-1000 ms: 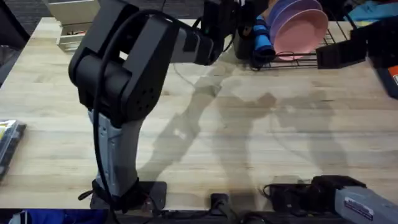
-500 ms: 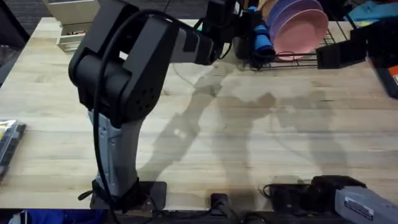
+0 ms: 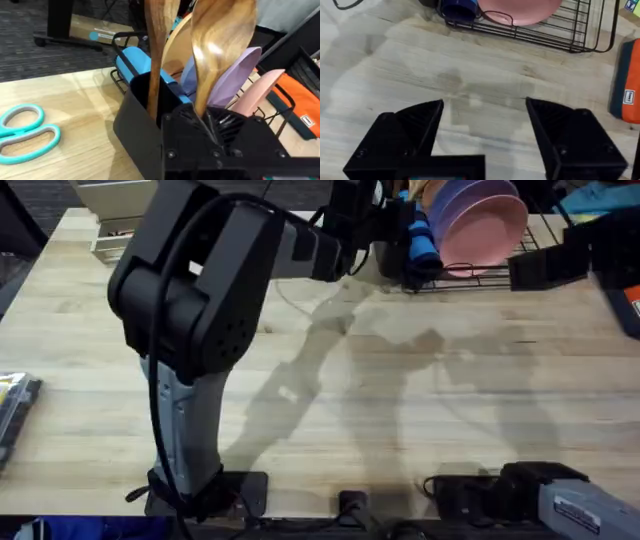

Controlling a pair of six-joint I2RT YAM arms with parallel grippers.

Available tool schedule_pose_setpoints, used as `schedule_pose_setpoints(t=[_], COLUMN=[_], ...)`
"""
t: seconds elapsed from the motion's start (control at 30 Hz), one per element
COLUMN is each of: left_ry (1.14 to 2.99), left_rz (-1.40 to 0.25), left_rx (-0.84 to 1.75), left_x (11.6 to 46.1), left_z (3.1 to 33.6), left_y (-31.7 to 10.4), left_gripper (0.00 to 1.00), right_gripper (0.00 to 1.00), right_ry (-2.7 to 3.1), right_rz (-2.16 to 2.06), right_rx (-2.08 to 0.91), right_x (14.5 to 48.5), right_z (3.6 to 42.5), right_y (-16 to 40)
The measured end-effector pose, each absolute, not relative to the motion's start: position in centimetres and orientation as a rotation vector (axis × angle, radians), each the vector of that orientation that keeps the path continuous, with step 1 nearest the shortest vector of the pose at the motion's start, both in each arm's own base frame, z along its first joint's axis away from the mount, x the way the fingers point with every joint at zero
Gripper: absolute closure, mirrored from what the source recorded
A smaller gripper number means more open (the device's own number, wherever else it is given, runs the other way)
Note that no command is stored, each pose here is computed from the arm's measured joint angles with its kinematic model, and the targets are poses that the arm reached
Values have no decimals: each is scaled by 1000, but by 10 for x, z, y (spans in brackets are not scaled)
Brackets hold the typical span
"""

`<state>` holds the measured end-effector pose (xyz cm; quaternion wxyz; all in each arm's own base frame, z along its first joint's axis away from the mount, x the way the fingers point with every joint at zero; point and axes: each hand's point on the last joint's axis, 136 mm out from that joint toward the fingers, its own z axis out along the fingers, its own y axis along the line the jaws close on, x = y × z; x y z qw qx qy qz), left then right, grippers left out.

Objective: Pick up the spoon on the table one by one and put them onto the rack

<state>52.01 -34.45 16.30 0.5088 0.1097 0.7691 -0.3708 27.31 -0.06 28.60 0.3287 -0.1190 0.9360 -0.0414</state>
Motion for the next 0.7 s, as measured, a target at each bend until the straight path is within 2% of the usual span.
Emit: schedule_pose_setpoints(t=[0.2, 0.63, 0.7], left_ry=[1859, 1906, 1912], left_rz=[-908, -926, -918], left_rx=[277, 332, 352], left_x=[520, 508, 506], left_z=[162, 164, 165], left_y=[-343, -345, -345], left_gripper=[890, 630, 564], right_gripper=[6, 6, 6], right_ry=[2450, 2450, 2450], right_rz=[-108, -108, -108], right_rx=[-312, -312, -312], right_x=[273, 273, 273], right_z=[286, 286, 286], right_y=[-1, -1, -1])
